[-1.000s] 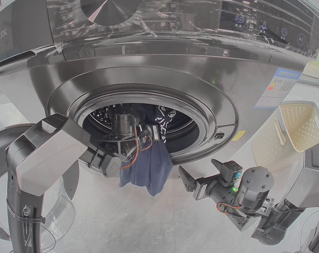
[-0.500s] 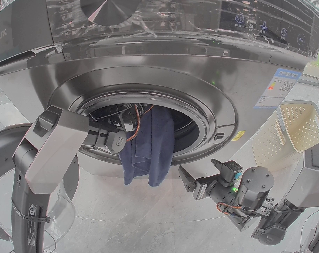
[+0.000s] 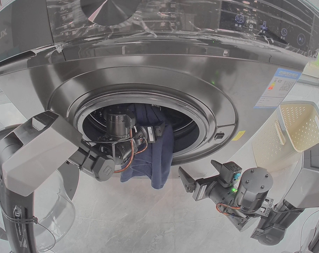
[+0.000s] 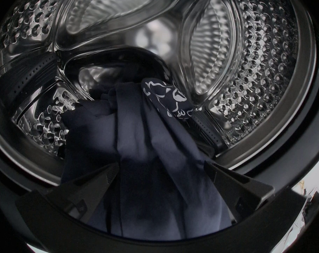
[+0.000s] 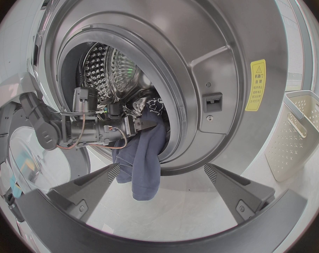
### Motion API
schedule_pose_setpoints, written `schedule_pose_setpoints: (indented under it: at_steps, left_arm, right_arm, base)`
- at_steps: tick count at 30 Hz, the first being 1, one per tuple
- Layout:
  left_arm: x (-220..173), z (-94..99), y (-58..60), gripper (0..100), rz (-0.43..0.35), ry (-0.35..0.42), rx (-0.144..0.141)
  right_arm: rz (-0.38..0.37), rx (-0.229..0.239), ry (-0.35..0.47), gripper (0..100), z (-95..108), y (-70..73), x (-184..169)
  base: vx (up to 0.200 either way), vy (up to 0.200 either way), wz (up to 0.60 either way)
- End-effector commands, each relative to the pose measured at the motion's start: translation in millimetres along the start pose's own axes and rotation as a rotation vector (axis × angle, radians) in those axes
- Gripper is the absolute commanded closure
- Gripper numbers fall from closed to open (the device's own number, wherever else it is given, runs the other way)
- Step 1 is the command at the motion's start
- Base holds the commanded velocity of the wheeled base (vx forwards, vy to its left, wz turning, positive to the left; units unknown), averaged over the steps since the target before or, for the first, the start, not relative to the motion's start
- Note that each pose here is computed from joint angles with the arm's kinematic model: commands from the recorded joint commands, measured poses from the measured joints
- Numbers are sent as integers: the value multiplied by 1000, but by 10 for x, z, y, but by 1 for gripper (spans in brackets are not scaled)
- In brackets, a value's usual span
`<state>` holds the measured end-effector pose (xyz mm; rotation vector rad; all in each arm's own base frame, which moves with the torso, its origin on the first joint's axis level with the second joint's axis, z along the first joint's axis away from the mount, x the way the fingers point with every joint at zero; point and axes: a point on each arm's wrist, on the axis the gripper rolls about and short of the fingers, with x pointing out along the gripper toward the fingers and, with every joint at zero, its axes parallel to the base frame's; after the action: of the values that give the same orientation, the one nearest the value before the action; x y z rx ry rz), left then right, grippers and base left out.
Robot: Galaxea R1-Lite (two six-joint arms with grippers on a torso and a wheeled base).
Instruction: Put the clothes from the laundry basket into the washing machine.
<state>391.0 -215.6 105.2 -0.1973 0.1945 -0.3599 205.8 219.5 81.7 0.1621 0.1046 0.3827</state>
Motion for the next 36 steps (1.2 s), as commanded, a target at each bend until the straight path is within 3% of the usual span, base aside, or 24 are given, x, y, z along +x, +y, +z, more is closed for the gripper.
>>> schedule_pose_setpoints:
  at_steps: [1, 4, 5, 9, 12, 15, 17, 18, 19, 22, 27, 28, 32, 36]
  left_arm:
    - [-130, -32, -6, 0, -7, 44, 11]
    - [-41, -210, 18, 0, -6, 78, 23]
    - [15, -263, 16, 100, -10, 84, 33]
    - [119, -327, 25, 100, -7, 88, 36]
    - [203, -249, 23, 100, -9, 49, 26]
    - [347, -50, -22, 100, -19, -63, 5]
    - [443, 313, -75, 100, -31, -224, -33]
    - [443, 313, -75, 100, -31, -224, -33]
    - [476, 456, -106, 100, -40, -283, -54]
    - [532, 625, -127, 100, -40, -363, -72]
    - [547, 539, -105, 100, -28, -355, -70]
    - [518, 457, -97, 0, -26, -329, -66]
    - [417, 424, -132, 0, -33, -304, -69]
    - [161, 338, -140, 0, -32, -207, -51]
  right_arm:
    - [-1, -5, 16, 0, -54, 2, 13]
    - [14, -4, 14, 0, -53, 42, -3]
    - [14, -3, 13, 0, -48, 42, -4]
    - [14, -4, 14, 0, -51, 40, -7]
    - [14, -3, 12, 0, -44, 42, -6]
    - [14, -3, 12, 0, -44, 42, -6]
    - [15, -2, 10, 0, -41, 44, -3]
    - [15, -2, 10, 0, -41, 44, -3]
    - [15, -2, 10, 0, -41, 44, -3]
    - [15, -2, 10, 0, -41, 44, -3]
    - [13, -3, 11, 0, -45, 40, 0]
    - [13, -3, 11, 0, -45, 40, 0]
    - [11, -2, 11, 0, -44, 36, 2]
    - [13, -3, 11, 0, -45, 40, 0]
  base:
    - [0, 0, 0]
    - [0, 0, 0]
    - [0, 0, 0]
    - [0, 0, 0]
    - [0, 0, 0]
    - [0, 0, 0]
    - [0, 0, 0]
    - [0, 0, 0]
    - [0, 0, 0]
    - [0, 0, 0]
    - [0, 0, 0]
    - [0, 0, 0]
    - [0, 0, 0]
    - [0, 0, 0]
